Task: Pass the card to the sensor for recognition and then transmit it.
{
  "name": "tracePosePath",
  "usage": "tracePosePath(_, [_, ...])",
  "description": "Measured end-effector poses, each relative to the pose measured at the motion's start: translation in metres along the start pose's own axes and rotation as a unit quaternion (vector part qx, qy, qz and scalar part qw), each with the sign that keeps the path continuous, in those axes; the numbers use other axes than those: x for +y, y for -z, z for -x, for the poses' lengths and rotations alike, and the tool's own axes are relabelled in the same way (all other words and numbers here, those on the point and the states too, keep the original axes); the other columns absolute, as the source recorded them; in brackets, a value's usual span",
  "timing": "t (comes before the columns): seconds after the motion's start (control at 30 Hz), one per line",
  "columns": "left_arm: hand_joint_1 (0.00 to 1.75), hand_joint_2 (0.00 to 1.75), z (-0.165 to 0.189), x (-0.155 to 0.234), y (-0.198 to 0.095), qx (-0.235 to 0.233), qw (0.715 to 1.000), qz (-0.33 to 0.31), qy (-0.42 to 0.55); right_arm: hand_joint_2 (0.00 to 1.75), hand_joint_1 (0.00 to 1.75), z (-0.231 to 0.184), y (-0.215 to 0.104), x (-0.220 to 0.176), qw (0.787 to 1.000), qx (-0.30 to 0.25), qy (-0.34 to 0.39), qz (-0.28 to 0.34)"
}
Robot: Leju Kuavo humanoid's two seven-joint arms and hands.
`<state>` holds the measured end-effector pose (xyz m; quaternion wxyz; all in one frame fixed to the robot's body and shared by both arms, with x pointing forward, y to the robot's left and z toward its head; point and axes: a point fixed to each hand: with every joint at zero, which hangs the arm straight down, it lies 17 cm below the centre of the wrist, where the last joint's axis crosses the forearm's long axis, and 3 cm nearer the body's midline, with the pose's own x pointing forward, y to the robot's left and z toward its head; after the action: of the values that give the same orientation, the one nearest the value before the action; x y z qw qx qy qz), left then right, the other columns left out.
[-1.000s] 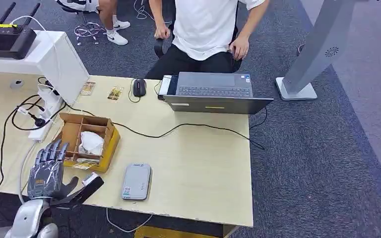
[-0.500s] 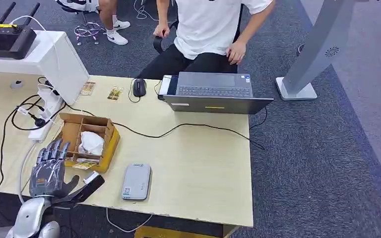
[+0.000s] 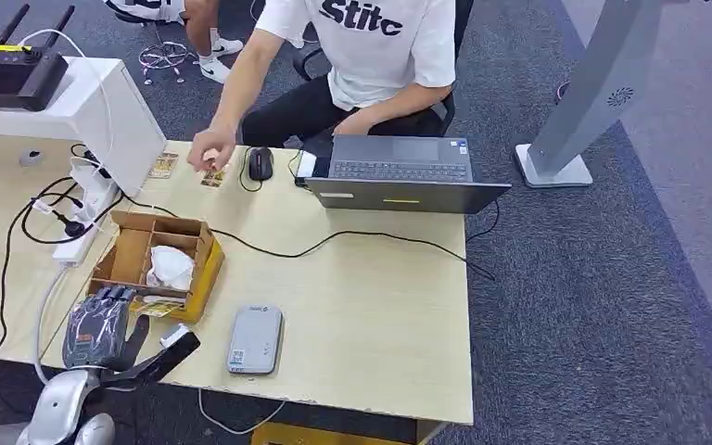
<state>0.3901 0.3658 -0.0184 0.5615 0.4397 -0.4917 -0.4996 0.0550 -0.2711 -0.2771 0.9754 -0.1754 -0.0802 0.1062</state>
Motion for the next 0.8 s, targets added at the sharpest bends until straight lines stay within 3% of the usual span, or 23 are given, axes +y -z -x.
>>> tracePosePath(0.33, [1.41,1.75,-0.0016,-0.0041,0.0011,-0.001,1.0,0.004,-0.01,1.75,0.0,-0.0003,0.0001,-0.0003,1.0,0.0,-0.002,0.0])
tracePosePath(0.47, [1.52,1.75,-0.0016,-0.005,0.0006,-0.002,1.0,0.002,-0.01,1.75,0.0,-0.0016,0.0002,-0.0007,1.0,-0.004,-0.011,0.001])
tracePosePath(0.6, [1.75,1.75,-0.0008,-0.0044,0.0004,-0.001,1.0,-0.002,-0.01,1.75,0.0,-0.002,0.0002,-0.0007,1.0,-0.006,-0.016,0.001])
tracePosePath(0.8, [1.75,1.75,0.0006,-0.0008,0.001,0.002,1.0,-0.01,-0.016,1.75,0.0,-0.0024,0.0002,-0.0008,1.0,-0.008,-0.017,0.002])
